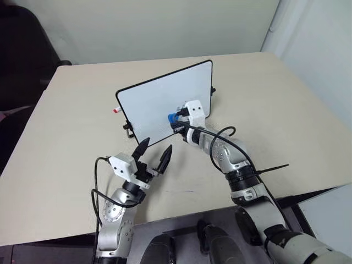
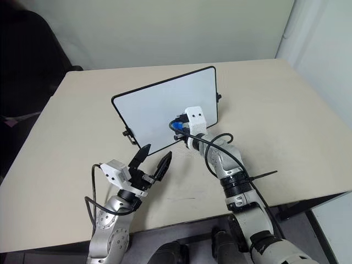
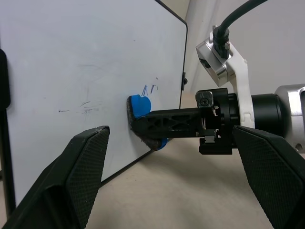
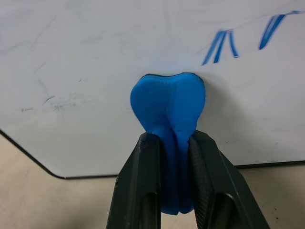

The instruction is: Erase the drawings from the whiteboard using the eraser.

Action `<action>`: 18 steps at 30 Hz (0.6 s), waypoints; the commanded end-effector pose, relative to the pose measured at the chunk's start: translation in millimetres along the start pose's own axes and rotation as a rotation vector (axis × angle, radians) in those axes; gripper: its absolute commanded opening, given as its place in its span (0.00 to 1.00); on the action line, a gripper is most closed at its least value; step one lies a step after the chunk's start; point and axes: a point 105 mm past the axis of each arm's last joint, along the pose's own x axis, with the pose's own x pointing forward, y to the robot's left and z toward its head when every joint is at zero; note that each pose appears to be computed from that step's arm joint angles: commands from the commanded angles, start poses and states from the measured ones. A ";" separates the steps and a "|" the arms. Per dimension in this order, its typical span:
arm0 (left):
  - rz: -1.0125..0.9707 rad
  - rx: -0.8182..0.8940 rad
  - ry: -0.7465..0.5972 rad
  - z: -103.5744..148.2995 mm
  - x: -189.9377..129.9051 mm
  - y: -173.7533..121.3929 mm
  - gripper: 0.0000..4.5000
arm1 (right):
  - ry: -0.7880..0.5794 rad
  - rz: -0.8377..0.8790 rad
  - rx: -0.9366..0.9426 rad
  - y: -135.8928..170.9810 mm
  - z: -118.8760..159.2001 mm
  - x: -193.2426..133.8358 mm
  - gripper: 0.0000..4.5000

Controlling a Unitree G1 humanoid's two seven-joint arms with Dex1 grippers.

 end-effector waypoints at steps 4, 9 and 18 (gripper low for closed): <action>-0.015 0.010 -0.040 13.1 0.9 -1.6 1.00 | -0.220 -0.055 0.023 -13.9 62.0 -10.2 0.09; -0.015 0.012 -0.038 13.3 0.9 -1.8 1.00 | -0.228 -0.134 0.056 -31.9 63.9 -9.1 0.09; -0.009 0.010 -0.043 14.3 0.9 -2.5 1.00 | -0.131 -0.113 0.013 -22.4 40.8 1.9 0.09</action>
